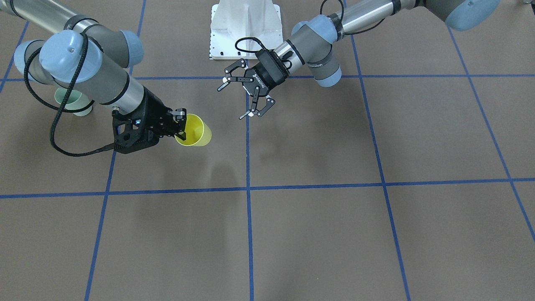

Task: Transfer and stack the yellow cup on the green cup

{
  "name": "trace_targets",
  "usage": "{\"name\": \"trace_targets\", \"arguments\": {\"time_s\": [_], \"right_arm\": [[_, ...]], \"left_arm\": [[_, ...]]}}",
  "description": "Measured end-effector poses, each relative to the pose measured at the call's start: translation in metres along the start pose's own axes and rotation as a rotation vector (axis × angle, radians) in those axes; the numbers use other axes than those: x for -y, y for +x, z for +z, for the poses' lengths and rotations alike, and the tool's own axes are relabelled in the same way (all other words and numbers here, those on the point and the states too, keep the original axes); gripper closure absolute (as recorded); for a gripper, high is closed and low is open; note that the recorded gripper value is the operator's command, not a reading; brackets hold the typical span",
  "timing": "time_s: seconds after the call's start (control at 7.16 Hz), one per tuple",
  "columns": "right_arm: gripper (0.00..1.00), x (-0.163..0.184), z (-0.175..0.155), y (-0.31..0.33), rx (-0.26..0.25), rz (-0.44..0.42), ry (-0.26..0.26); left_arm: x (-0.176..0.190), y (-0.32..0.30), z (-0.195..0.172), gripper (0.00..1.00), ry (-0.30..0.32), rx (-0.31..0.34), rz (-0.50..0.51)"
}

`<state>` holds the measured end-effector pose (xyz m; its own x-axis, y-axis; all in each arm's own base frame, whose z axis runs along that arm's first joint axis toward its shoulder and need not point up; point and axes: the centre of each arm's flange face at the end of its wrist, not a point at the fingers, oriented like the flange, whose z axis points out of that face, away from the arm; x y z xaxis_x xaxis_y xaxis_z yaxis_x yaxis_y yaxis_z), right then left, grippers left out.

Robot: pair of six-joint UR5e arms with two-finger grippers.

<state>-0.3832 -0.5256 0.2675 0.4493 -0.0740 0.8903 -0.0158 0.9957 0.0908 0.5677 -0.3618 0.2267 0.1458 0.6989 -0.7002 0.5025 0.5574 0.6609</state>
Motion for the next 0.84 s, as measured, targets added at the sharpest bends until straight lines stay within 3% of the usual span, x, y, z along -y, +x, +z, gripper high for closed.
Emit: {"name": "trace_targets", "arguments": {"time_s": [0.28,0.42,0.84], "right_arm": [[1.00,0.003,-0.024,0.018,-0.057,-0.005,0.146],[1.00,-0.006,-0.040,0.033,-0.085,-0.017,0.209],[1.00,-0.051,-0.074,0.094,-0.191,-0.065,0.313]], "left_arm": [[0.006,-0.049,-0.026,0.01,-0.033,0.079,0.021],[0.027,-0.077,-0.044,0.01,-0.089,0.136,0.036],[0.122,-0.145,-0.107,0.01,-0.355,0.354,-0.013]]}}
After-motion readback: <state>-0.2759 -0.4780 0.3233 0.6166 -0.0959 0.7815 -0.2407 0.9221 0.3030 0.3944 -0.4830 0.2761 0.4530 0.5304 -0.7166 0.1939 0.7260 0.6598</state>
